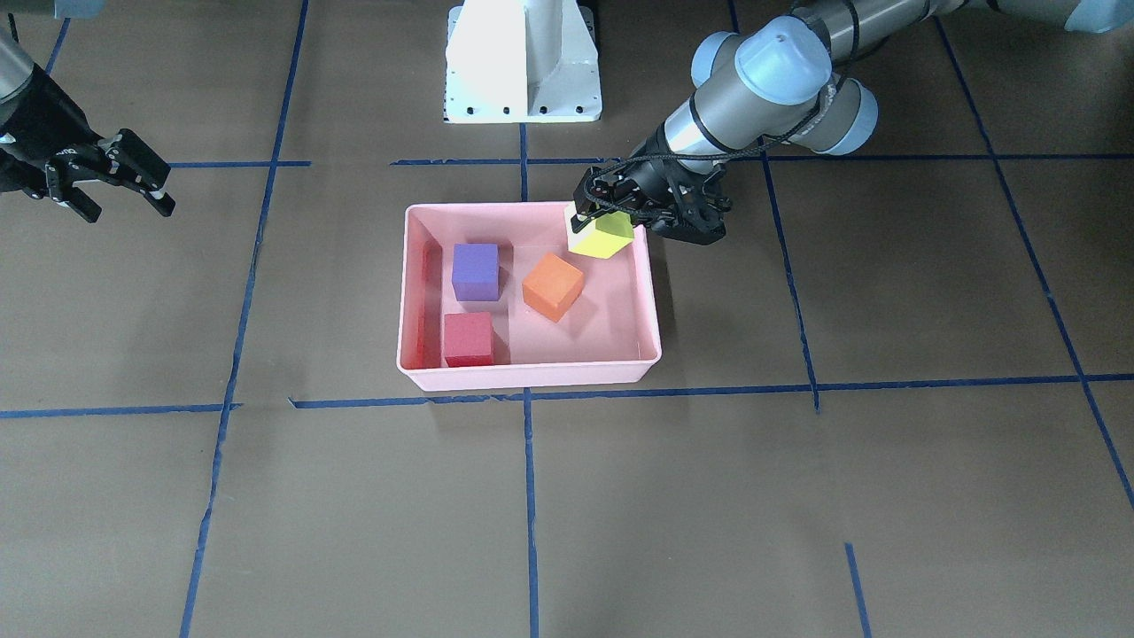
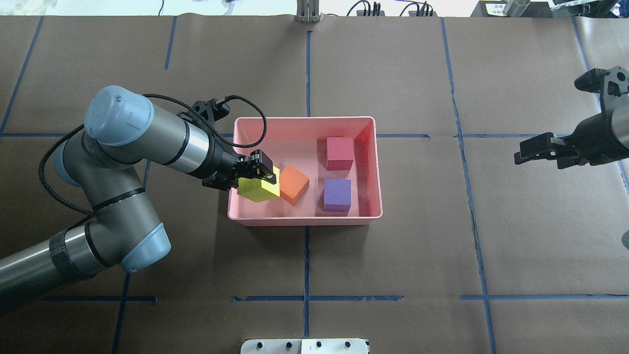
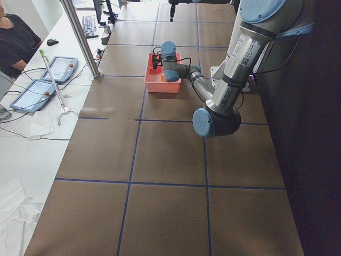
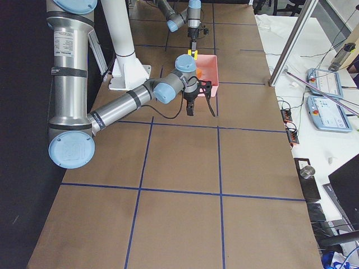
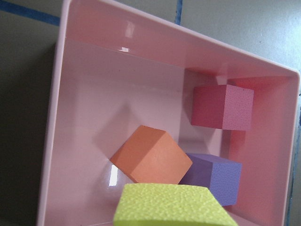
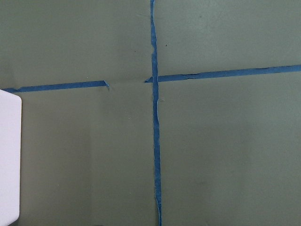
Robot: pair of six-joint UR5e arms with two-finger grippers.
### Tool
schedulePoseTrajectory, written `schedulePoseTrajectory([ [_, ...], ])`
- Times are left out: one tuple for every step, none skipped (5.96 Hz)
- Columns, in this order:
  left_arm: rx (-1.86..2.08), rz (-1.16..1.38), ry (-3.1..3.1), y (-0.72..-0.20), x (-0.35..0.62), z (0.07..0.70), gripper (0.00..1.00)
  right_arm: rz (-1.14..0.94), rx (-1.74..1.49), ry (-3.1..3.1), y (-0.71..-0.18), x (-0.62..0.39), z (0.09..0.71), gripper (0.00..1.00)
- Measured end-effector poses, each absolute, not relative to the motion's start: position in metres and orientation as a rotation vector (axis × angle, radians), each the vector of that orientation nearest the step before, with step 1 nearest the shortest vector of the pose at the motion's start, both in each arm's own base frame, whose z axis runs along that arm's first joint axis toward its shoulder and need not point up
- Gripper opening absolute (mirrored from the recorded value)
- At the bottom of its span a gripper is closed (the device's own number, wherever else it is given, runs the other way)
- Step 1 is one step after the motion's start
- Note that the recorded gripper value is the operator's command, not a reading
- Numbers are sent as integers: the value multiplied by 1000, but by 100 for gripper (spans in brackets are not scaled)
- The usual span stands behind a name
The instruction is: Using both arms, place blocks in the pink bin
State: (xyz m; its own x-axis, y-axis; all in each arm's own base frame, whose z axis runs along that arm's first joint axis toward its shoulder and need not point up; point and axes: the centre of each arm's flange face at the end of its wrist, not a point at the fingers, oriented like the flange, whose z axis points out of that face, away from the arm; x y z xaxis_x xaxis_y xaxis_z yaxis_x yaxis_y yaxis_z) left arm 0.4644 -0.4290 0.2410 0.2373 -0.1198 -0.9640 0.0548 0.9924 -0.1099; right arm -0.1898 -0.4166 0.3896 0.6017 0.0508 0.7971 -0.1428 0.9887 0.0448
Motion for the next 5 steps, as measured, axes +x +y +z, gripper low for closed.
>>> schedulePoseTrajectory([
  [-57,-119,1323,-424,461,247,100,115,107,-917,-417,-189,391,100],
  [-50,-116,1333,-420,455,243,100,124,107,-917,-419,-185,392,100],
  [-36,-117,1349,-418,444,237,100,143,106,-915,-423,-175,396,100],
  [-6,-139,1364,-423,414,236,100,163,102,-904,-427,-164,405,100],
  [32,-179,1359,-430,372,249,100,165,97,-885,-430,-150,420,100],
])
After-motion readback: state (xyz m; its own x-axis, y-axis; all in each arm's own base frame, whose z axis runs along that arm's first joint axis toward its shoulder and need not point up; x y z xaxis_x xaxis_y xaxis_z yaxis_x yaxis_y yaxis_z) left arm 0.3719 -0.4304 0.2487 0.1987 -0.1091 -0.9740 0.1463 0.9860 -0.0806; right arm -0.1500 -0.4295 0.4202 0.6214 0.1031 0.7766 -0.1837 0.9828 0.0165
